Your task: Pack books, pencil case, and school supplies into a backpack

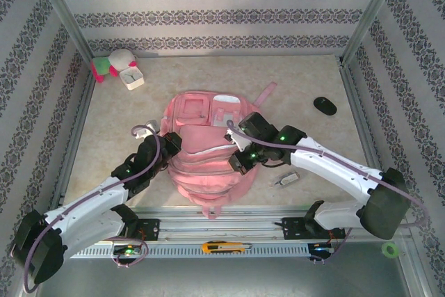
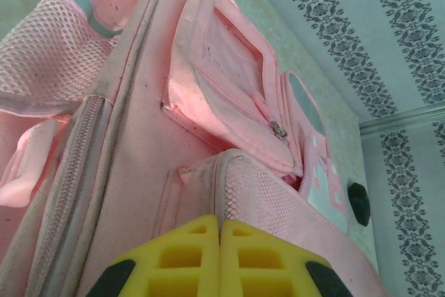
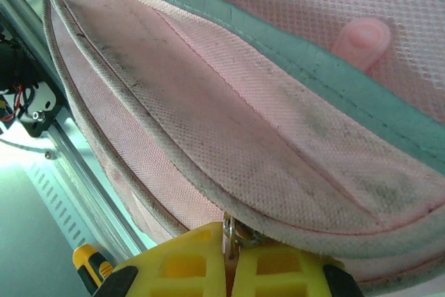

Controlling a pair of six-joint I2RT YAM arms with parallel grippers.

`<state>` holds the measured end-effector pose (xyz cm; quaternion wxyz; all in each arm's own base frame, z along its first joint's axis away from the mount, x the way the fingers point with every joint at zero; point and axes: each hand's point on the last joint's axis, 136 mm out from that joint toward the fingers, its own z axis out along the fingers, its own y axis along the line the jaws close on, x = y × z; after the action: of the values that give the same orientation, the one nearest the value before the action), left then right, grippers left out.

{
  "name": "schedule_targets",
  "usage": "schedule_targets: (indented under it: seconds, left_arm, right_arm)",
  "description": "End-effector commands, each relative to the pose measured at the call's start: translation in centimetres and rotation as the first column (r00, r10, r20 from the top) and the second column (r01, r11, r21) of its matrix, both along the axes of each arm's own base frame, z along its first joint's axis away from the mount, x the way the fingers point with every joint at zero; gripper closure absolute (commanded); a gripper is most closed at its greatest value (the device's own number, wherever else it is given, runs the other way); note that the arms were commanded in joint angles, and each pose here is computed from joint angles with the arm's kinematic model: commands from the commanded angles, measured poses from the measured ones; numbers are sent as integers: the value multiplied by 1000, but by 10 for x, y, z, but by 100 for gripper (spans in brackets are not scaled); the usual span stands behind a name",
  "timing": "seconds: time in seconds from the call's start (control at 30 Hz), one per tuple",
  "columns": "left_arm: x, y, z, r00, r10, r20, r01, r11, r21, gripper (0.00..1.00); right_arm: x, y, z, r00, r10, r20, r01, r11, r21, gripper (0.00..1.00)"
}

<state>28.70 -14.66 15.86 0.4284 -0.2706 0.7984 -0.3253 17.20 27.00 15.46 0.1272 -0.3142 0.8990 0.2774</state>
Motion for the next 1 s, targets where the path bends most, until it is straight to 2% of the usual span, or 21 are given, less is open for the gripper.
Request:
schedule_targets:
  seconds: [0.0, 0.03, 0.07, 0.13, 0.2, 0.3, 0.37, 0.43, 0.47, 0.53, 0.6, 0.67, 0.73, 0.83, 0.9, 0.97]
  left_arm:
    - [2, -25, 50, 985, -112, 131, 111, 994, 11, 94]
    - [1, -25, 59, 973, -150, 174, 137, 987, 87, 71]
    - [-3, -29, 71, 935, -269, 230, 210, 945, 252, 57]
    - [-8, -37, 77, 889, -377, 262, 270, 891, 365, 55]
    - [-15, -52, 82, 801, -520, 297, 342, 805, 484, 54]
    - [-34, -82, 79, 582, -757, 299, 436, 600, 671, 54]
    - [-56, -104, 75, 377, -886, 268, 464, 432, 773, 51]
    - [-68, -116, 69, 256, -943, 213, 439, 310, 843, 47]
    - [-70, -121, 66, 221, -959, 180, 419, 260, 870, 46]
    - [-66, -128, 59, 208, -972, 112, 390, 188, 901, 45]
    - [-58, -133, 56, 211, -974, 84, 376, 160, 913, 42]
    - [-39, -135, 54, 288, -952, 101, 356, 205, 912, 43]
    - [-24, -137, 51, 351, -931, 101, 346, 229, 910, 45]
    - [-16, -145, 42, 360, -930, 72, 366, 212, 906, 51]
    - [-14, -147, 38, 367, -929, 55, 376, 202, 905, 59]
    - [-16, -147, 37, 363, -929, 66, 383, 214, 899, 73]
  right_arm:
    - [26, 12, 22, 999, -41, 18, 38, 985, 166, 100]
    - [38, 2, 26, 998, -56, 14, 51, 972, 230, 100]
    - [40, 0, 28, 999, -26, 34, 17, 970, 242, 100]
    - [39, -2, 31, 997, 36, 73, -54, 965, 257, 100]
    - [38, -2, 33, 988, 102, 116, -131, 952, 278, 100]
    - [35, -1, 37, 965, 184, 186, -234, 926, 296, 100]
    - [35, 0, 38, 952, 219, 216, -278, 911, 304, 100]
    - [37, 0, 38, 945, 233, 230, -298, 904, 308, 100]
    - [38, 0, 37, 944, 237, 231, -302, 903, 307, 100]
    - [40, 0, 35, 943, 244, 226, -306, 901, 307, 100]
    - [40, 1, 34, 942, 254, 220, -315, 897, 310, 100]
    - [39, 2, 32, 940, 265, 214, -323, 891, 318, 100]
    - [38, 2, 31, 940, 269, 209, -325, 890, 318, 100]
    - [38, 0, 27, 943, 265, 201, -319, 894, 315, 100]
    - [39, -2, 25, 949, 250, 191, -300, 902, 311, 100]
    - [42, -6, 22, 959, 222, 177, -269, 912, 311, 99]
